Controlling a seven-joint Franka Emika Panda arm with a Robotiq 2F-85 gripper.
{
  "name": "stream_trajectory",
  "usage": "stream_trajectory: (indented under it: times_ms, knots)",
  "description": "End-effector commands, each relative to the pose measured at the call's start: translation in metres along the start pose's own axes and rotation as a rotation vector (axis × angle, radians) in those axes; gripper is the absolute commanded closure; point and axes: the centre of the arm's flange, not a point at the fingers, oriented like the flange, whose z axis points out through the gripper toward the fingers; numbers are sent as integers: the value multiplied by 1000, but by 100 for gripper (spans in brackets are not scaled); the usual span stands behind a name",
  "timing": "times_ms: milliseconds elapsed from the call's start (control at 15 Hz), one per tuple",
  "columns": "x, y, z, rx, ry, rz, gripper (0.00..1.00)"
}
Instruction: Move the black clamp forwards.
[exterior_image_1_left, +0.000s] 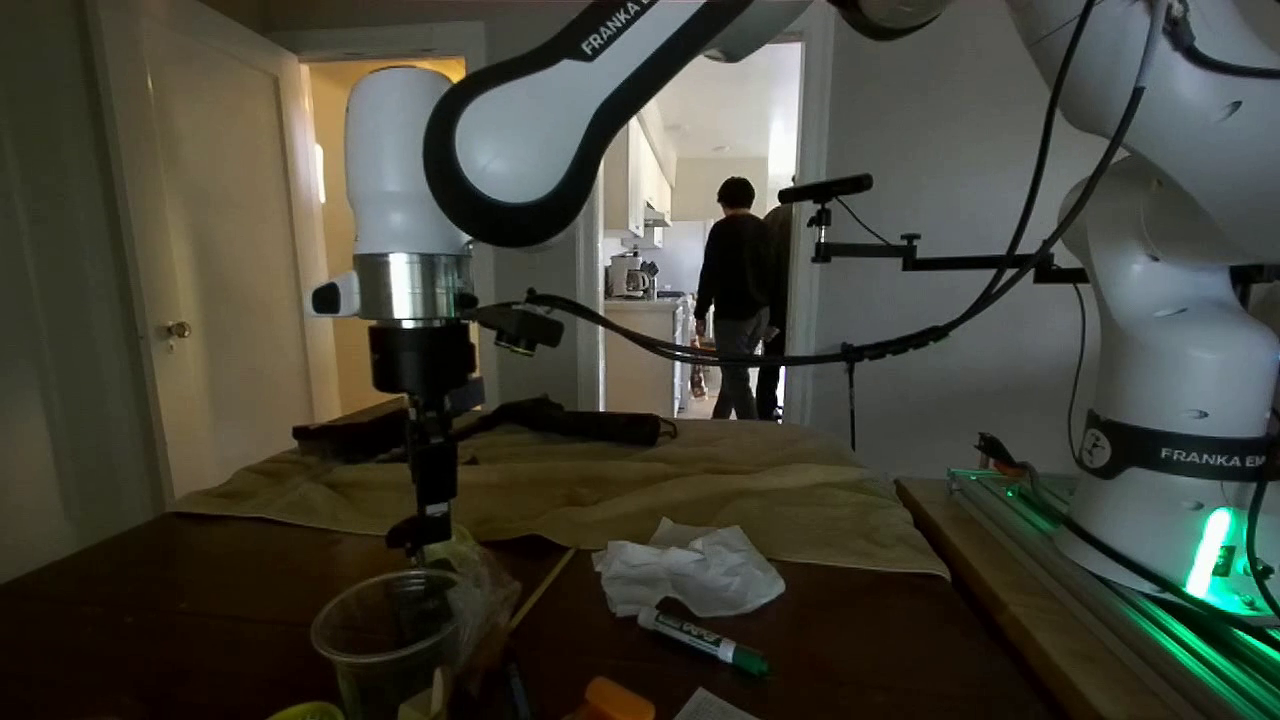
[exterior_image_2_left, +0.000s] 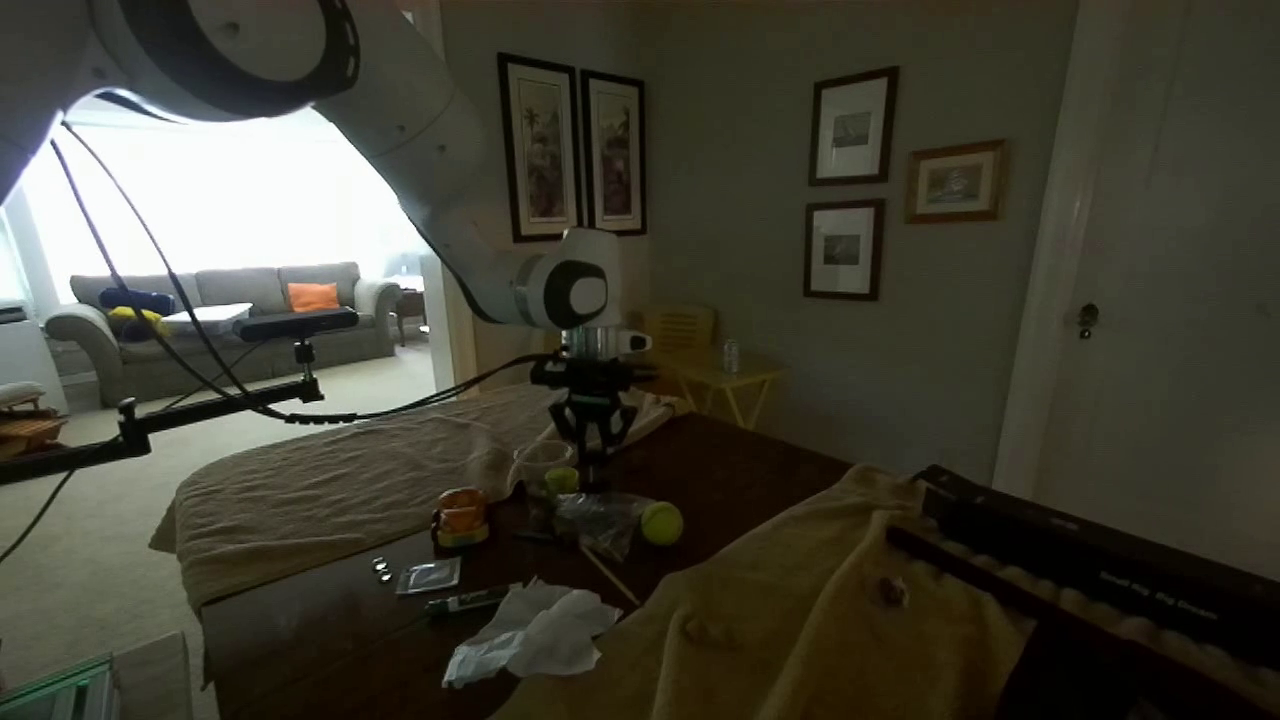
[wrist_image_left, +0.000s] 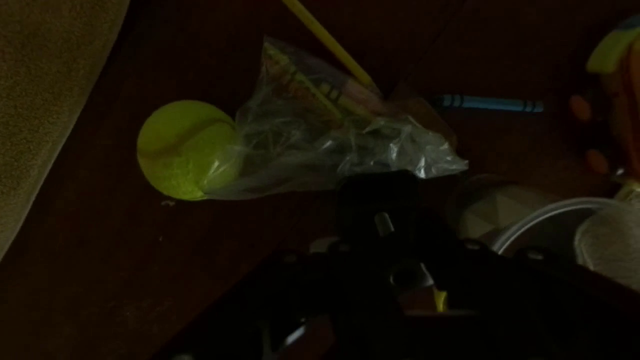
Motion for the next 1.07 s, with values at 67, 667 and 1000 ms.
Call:
stream_trajectory:
  times_ms: [67, 667, 1000]
  knots:
    - [10, 20, 0, 51, -25, -202, 89]
    - [2, -2, -10, -26, 86, 143, 5]
    - [-1, -39, 4, -45, 62, 419, 0]
